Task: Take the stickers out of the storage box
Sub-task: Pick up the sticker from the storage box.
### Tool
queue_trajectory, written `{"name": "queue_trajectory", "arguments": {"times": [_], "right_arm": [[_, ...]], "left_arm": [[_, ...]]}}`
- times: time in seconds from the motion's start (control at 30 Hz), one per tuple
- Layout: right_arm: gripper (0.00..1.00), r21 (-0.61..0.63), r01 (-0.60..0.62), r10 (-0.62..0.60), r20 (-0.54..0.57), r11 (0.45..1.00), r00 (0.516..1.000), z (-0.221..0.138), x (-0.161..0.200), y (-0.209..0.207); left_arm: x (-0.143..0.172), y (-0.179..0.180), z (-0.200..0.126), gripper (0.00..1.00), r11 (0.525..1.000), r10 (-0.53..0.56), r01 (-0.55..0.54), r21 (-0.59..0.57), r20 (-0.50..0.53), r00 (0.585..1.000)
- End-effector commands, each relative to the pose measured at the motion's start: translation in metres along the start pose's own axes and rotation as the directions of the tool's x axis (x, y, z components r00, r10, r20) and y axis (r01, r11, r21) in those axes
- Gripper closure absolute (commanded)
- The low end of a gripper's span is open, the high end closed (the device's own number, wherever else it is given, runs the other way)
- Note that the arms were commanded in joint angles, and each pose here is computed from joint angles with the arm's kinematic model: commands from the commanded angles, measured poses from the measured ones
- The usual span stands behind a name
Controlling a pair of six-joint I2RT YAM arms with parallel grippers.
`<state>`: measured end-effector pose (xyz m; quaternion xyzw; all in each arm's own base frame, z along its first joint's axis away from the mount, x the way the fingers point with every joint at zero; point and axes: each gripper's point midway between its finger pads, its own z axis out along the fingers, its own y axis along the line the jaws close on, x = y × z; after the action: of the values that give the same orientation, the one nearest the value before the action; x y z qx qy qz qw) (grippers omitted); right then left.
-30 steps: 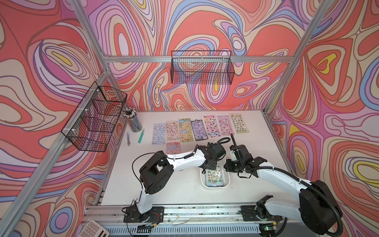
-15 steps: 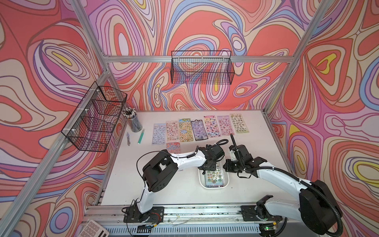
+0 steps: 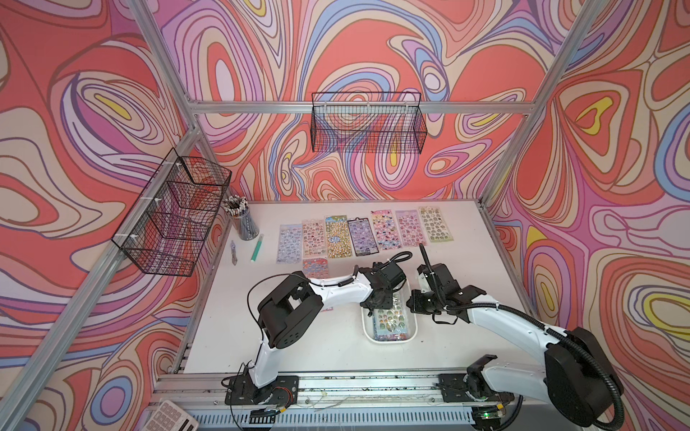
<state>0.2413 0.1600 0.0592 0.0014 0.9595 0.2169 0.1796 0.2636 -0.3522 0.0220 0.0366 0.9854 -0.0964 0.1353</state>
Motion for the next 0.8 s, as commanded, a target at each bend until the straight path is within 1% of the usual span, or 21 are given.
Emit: {"name": "queue_trajectory", "arguments": {"times": [0.0, 0.07, 0.13, 0.2, 0.33, 0.4, 0.63, 0.77], "right_arm": [[1.00, -0.005, 0.009, -0.009, 0.037, 1.000, 0.999, -0.004, -0.009, 0.003], [1.00, -0.006, 0.010, -0.010, 0.038, 1.000, 0.999, -0.005, -0.009, 0.003], [1.00, -0.004, 0.010, -0.010, 0.034, 1.000, 0.999, -0.004, -0.008, 0.002], [1.00, -0.005, 0.010, -0.009, 0.036, 1.000, 0.999, -0.004, -0.009, 0.002], [1.00, -0.007, 0.010, -0.010, 0.039, 1.000, 0.999, -0.006, -0.010, 0.004], [1.00, -0.005, 0.014, -0.014, 0.039, 1.000, 0.999, -0.006, -0.010, 0.004], [1.00, -0.006, 0.017, -0.017, 0.041, 1.000, 0.999, -0.007, -0.012, 0.004], [1.00, -0.010, 0.018, -0.017, 0.039, 1.000, 0.999, -0.006, -0.012, 0.005]], "left_arm": [[0.037, 0.072, 0.033, 0.49, 0.967, -0.004, -0.027, -0.254, -0.123, 0.992], [0.035, 0.076, 0.030, 0.49, 0.962, 0.005, -0.036, -0.271, -0.117, 0.993], [0.037, 0.076, 0.031, 0.50, 0.964, 0.004, -0.036, -0.265, -0.121, 0.993], [0.040, 0.072, 0.034, 0.54, 0.970, -0.002, -0.029, -0.240, -0.130, 0.991], [0.043, 0.061, 0.042, 0.66, 0.982, -0.022, -0.006, -0.188, -0.148, 0.989], [0.042, 0.060, 0.043, 0.72, 0.984, -0.025, -0.001, -0.181, -0.145, 0.989], [0.035, 0.060, 0.035, 0.84, 0.981, -0.015, -0.008, -0.192, -0.117, 0.993], [0.027, 0.058, 0.025, 0.88, 0.980, -0.002, -0.016, -0.196, -0.093, 0.996]]}}
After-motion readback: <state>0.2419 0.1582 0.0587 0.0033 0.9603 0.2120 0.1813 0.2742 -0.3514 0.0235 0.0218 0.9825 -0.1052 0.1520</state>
